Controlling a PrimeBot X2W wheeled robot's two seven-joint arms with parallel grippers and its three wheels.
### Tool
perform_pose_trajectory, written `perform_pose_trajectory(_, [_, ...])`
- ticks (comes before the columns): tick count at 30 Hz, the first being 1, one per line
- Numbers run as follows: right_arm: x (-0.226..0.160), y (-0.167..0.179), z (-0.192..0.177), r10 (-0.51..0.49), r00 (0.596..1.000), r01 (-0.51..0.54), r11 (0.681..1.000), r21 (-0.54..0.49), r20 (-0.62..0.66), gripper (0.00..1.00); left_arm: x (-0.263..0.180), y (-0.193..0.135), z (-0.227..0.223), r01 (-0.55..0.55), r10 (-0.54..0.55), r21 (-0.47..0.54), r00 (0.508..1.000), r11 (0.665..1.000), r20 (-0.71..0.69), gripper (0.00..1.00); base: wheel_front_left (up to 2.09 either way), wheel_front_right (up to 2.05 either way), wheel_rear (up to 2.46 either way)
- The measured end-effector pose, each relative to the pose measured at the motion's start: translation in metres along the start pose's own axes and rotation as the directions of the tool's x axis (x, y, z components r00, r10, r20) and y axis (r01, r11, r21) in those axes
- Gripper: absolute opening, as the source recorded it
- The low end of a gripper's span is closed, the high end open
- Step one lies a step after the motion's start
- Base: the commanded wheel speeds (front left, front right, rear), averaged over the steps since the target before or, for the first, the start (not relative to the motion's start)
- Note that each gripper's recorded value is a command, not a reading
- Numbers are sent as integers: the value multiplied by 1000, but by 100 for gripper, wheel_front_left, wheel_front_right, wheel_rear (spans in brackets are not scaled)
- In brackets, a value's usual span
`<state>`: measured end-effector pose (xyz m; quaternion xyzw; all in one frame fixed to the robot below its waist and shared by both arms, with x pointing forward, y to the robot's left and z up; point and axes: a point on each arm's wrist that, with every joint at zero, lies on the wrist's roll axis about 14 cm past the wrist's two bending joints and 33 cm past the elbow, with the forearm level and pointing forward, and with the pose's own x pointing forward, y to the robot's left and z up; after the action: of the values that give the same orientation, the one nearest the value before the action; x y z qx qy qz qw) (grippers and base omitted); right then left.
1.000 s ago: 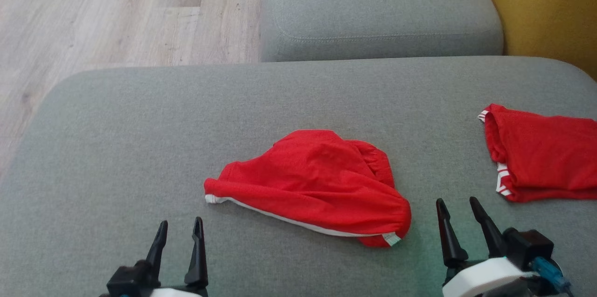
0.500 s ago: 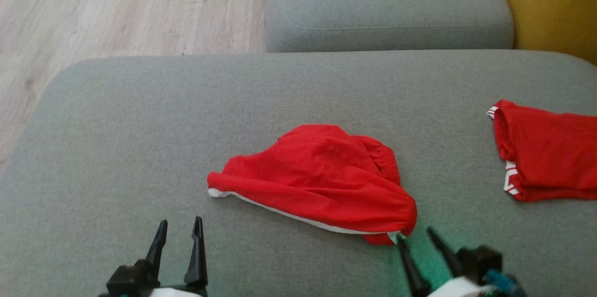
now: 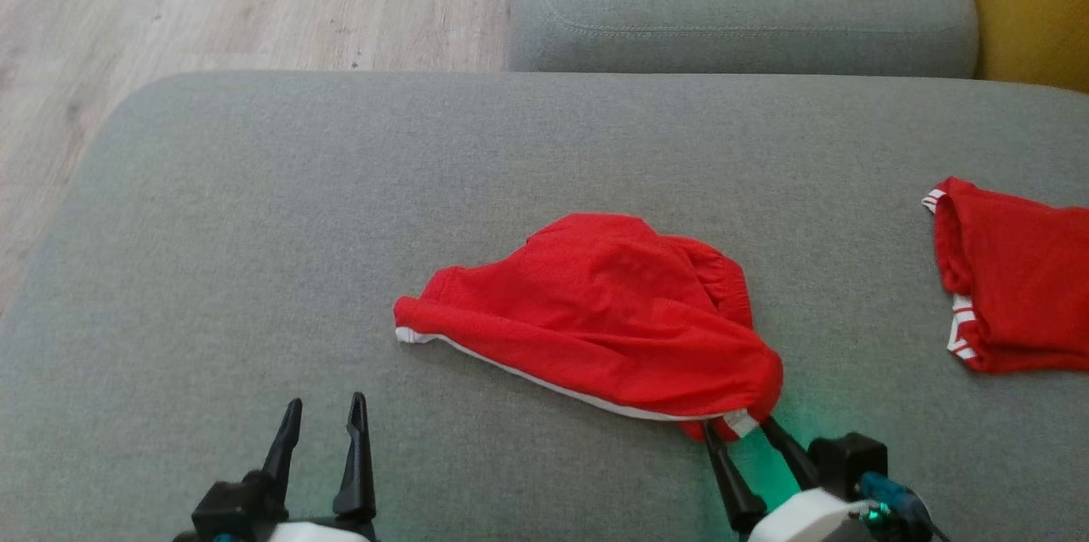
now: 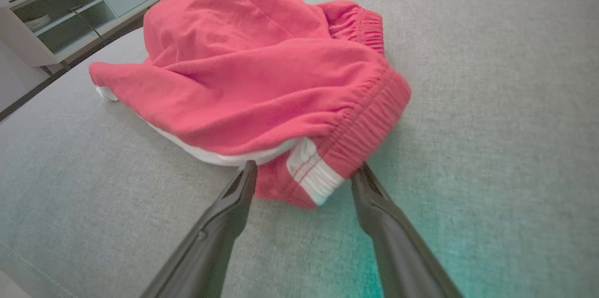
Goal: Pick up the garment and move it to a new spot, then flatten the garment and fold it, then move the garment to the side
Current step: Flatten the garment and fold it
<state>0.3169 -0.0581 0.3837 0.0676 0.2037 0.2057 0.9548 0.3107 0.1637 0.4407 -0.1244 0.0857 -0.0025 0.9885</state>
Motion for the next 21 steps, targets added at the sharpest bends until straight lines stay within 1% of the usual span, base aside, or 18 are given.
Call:
perform_pose_trajectory(5, [5, 1, 5, 7, 1000, -7, 1000, 6, 20, 100, 0, 2, -1, -5, 5, 1, 1000, 1000, -3, 100, 0, 0, 0])
perform_pose_trajectory(6, [5, 2, 4, 9, 1000, -9, 1000, 11, 20, 95, 0, 2, -1, -5, 5, 2, 1000, 1000, -3, 100, 0, 0, 0])
perform_pose_trajectory(7, [5, 3, 4, 12, 1000, -12, 1000, 15, 22, 67, 0, 2, -1, -7, 7, 3, 1000, 1000, -4, 100, 0, 0, 0])
perform_pose_trajectory(8, [4, 4, 4, 13, 1000, -14, 1000, 21, 23, 34, 1, 2, -2, -7, 7, 1, 1000, 1000, -10, 100, 0, 0, 0])
perform_pose_trajectory(9, [4, 4, 3, 13, 1000, -14, 1000, 25, 23, 24, 1, 1, -3, -5, 5, -1, 1000, 1000, -16, 100, 0, 0, 0])
perform_pose_trajectory(10, [4, 4, 3, 13, 1000, -13, 999, 29, 22, 0, 1, 0, -4, -2, 2, -3, 1000, 1000, -20, 100, 0, 0, 0])
perform_pose_trajectory(14, [4, 1, 3, 4, 1000, -4, 999, 39, 23, 0, 1, -9, -16, 38, -38, 2, 997, 999, -69, 100, 0, 0, 0])
perform_pose_trajectory(18, [9, -5, 17, -9, 998, 7, 999, 33, 57, 0, 5, -21, -30, 94, -91, 14, 987, 996, -130, 100, 0, 0, 0])
perform_pose_trajectory(21, [13, -16, 27, -36, 996, 34, 999, 27, 82, 0, 16, -26, -33, 121, -116, 24, 981, 992, -152, 100, 0, 0, 0])
